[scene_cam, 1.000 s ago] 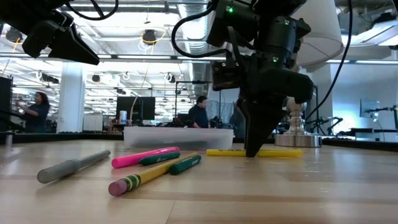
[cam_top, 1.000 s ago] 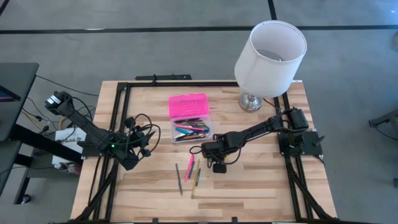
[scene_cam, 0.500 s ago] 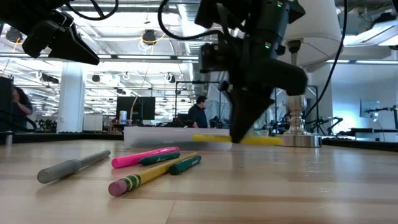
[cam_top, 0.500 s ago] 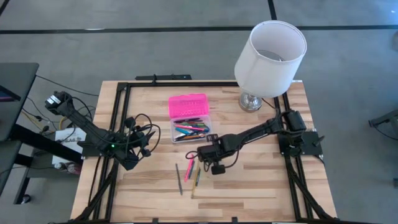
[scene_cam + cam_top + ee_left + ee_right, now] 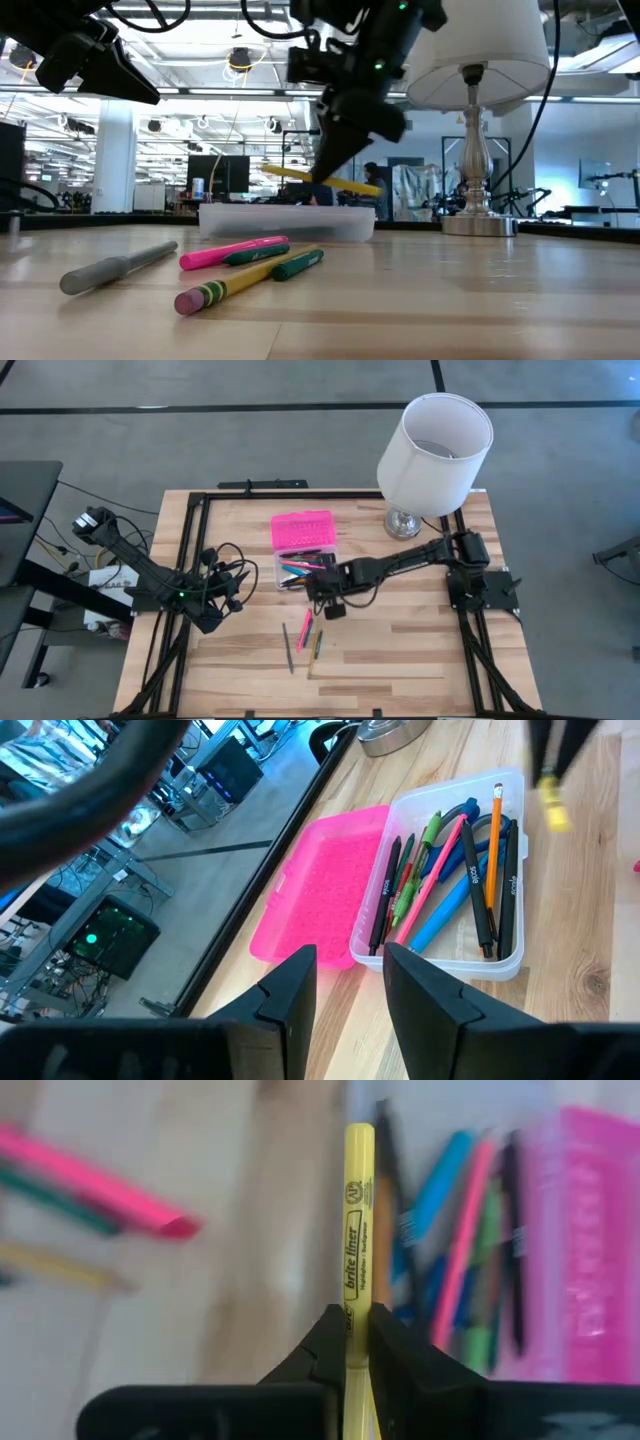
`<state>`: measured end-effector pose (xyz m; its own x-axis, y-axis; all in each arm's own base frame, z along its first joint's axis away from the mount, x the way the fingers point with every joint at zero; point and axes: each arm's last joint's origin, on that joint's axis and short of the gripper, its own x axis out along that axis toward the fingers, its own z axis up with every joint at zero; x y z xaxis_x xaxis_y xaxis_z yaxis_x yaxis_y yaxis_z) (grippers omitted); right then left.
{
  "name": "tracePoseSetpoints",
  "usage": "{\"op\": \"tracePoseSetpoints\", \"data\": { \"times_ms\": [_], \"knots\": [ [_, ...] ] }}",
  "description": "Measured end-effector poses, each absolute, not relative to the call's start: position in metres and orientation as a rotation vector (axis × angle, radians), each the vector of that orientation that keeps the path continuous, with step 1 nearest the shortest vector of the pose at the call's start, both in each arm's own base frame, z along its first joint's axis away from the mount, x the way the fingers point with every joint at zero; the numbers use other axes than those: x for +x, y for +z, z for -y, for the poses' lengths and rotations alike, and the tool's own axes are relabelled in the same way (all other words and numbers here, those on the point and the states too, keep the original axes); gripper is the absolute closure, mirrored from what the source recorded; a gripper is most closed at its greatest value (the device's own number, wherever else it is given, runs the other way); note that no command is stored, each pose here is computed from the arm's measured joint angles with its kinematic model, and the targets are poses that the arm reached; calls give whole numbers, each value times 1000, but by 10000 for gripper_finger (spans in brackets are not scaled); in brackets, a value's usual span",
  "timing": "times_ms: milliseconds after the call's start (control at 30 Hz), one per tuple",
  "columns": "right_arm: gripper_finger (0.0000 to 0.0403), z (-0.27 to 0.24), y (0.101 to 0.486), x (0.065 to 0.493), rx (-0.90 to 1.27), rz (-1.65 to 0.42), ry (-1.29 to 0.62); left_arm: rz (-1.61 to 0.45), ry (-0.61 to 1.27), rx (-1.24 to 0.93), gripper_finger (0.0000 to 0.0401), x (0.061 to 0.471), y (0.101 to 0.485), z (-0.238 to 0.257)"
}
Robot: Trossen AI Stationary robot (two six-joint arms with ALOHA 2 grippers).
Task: Pick & place school supplies into a supply box
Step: Put the yellow pen into the pink supply box
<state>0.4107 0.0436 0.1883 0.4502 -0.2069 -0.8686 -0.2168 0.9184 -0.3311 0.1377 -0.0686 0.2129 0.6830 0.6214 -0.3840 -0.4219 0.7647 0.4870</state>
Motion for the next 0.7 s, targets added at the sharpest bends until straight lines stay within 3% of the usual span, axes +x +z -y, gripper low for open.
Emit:
{"op": "tracePoseSetpoints", "data": {
  "times_ms": [433,700],
  "knots": [
    [387,17,192,424,-402,-1029,-76,-565,600,380,287,138,213,69],
    [356,27,193,426,-341,-996,-94,-566,600,381,287,138,213,69]
  ]
}}
